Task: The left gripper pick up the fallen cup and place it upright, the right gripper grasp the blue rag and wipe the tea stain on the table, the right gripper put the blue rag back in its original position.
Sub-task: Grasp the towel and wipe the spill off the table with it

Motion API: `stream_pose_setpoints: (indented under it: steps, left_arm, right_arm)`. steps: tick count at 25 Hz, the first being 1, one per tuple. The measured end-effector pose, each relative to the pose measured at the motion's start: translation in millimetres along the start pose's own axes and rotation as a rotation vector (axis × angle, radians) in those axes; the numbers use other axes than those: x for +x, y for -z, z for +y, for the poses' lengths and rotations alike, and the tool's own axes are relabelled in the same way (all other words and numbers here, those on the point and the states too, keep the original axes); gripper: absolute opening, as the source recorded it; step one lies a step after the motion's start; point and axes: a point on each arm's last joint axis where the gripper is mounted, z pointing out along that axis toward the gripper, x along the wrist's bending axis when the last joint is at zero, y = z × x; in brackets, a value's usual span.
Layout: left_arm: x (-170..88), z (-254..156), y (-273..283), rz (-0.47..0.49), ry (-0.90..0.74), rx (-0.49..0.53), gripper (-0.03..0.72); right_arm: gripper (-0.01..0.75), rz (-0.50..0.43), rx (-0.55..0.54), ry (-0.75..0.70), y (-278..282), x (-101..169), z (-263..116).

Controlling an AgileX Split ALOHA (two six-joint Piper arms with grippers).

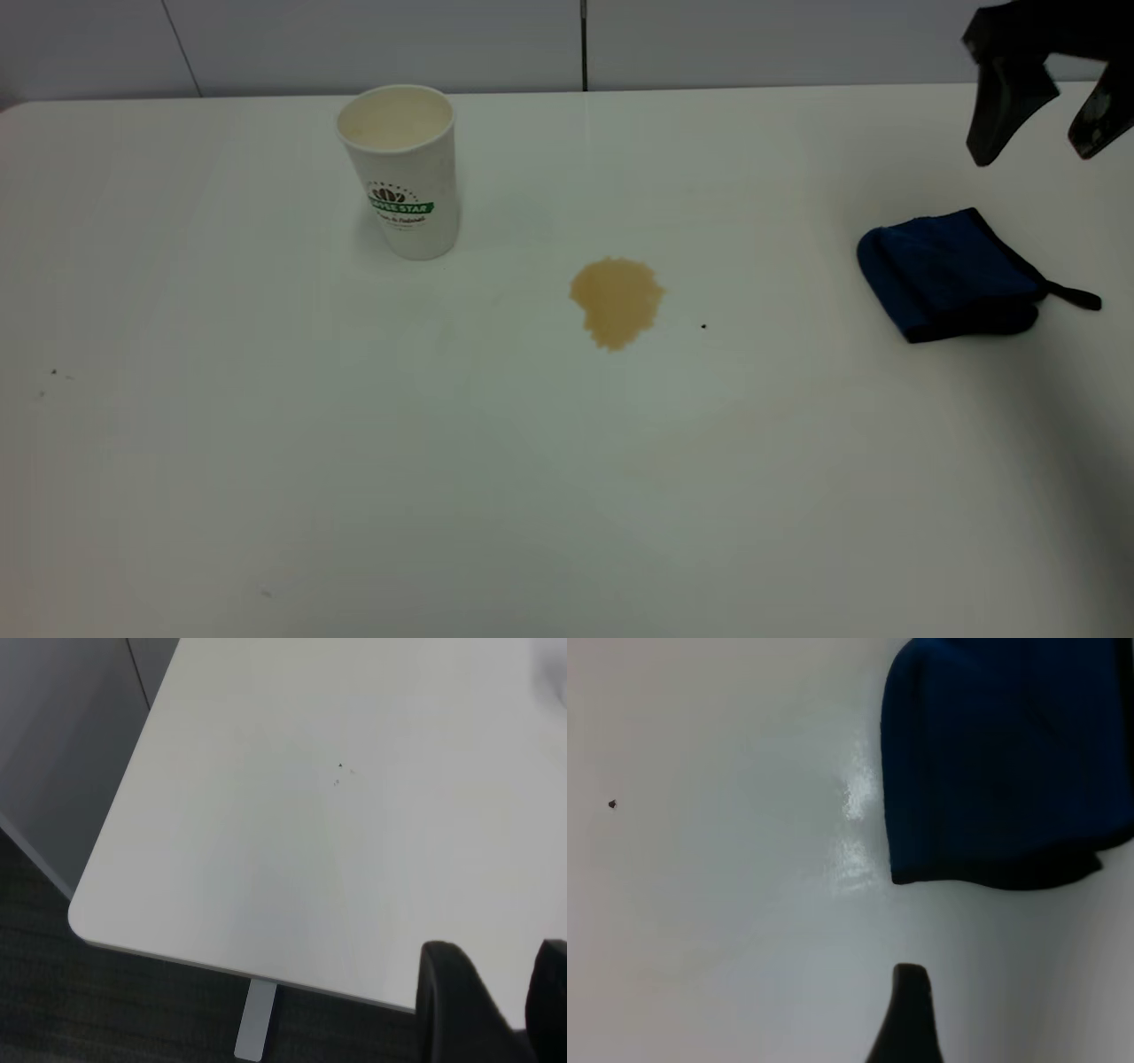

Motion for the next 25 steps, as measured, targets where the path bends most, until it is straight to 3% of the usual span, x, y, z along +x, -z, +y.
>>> stream_pose_setpoints:
  steps: [9, 15, 25]
  left_arm:
    - [0.0, 0.0, 0.0, 0.000, 0.000, 0.000, 0.241]
    - [0.0, 0.0, 0.0, 0.000, 0.000, 0.000, 0.241]
    - [0.0, 0.0, 0.0, 0.000, 0.000, 0.000, 0.241]
  right_arm:
    - [0.712, 0.008, 0.093, -0.002, -80.4, -3.4, 31.4]
    - [0.708, 0.002, 0.140, -0.036, -118.3, -21.6, 42.3]
    - [0.656, -0.011, 0.183, -0.065, -149.1, -41.5, 42.9]
